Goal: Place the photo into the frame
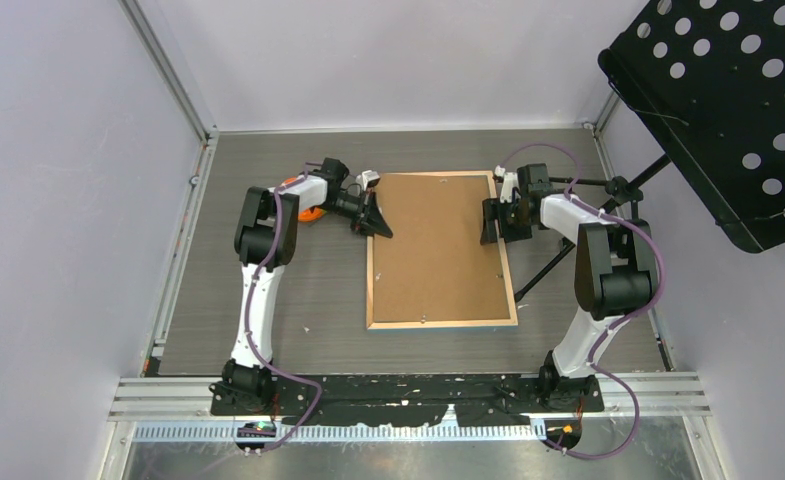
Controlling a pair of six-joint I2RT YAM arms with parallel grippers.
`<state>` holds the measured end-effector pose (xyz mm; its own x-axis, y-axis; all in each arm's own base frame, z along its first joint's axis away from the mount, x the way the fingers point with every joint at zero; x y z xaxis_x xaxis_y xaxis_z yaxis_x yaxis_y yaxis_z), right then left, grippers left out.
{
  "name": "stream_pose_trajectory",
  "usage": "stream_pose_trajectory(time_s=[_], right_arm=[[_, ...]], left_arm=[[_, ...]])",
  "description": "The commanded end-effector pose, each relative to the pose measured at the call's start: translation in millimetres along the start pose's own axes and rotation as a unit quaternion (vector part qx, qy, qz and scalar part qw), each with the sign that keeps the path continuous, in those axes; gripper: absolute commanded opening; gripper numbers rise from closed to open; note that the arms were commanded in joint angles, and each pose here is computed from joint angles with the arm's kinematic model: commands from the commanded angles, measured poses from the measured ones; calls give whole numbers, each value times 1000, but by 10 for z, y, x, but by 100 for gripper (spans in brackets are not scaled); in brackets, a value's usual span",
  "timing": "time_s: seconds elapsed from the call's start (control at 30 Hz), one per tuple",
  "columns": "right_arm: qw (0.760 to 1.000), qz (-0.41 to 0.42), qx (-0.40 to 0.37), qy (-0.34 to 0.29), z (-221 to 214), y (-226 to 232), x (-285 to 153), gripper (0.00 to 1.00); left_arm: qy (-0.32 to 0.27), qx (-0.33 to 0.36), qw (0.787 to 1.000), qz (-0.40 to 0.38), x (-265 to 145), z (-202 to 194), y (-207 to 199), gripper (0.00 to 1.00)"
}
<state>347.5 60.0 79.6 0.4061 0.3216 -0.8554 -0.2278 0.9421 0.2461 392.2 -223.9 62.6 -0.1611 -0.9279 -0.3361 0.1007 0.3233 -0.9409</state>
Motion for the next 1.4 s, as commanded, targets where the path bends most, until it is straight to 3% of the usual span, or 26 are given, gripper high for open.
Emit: stream_pose_trajectory(time_s=[0.0,0.13,0.4,0.73,0.97,1.37], right_arm=[[998,22,-27,-51,222,169,-216,69],[998,16,-34,-59,246,169,-285,70],[998,19,-37,-56,247,181,-303,70],[993,22,-70,-96,345,285,-596,70],[983,54,-139,-109,301,563,-726,71],[920,124,-364,-77,-459,1530,-682,72]], left_arm=[[-24,49,996,65,53,88,-74,7],[-25,46,996,69,51,90,-74,16],[-29,42,995,88,29,84,-78,46],[-34,31,992,115,1,44,-79,63],[-38,28,990,134,-28,4,-77,69],[-37,27,990,137,-31,0,-75,71]])
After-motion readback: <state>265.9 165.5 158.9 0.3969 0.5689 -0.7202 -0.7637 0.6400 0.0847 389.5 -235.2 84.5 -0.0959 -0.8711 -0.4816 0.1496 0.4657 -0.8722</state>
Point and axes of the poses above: each gripper's point midway between its finger pads, its own x axis out along the fingers, its own y axis along the line the jaws close on, z = x × y, the point moved 6 cm from there along -x, back along the fingers, and after that the axes turned 1 degree about x, right-handed, at the moved point
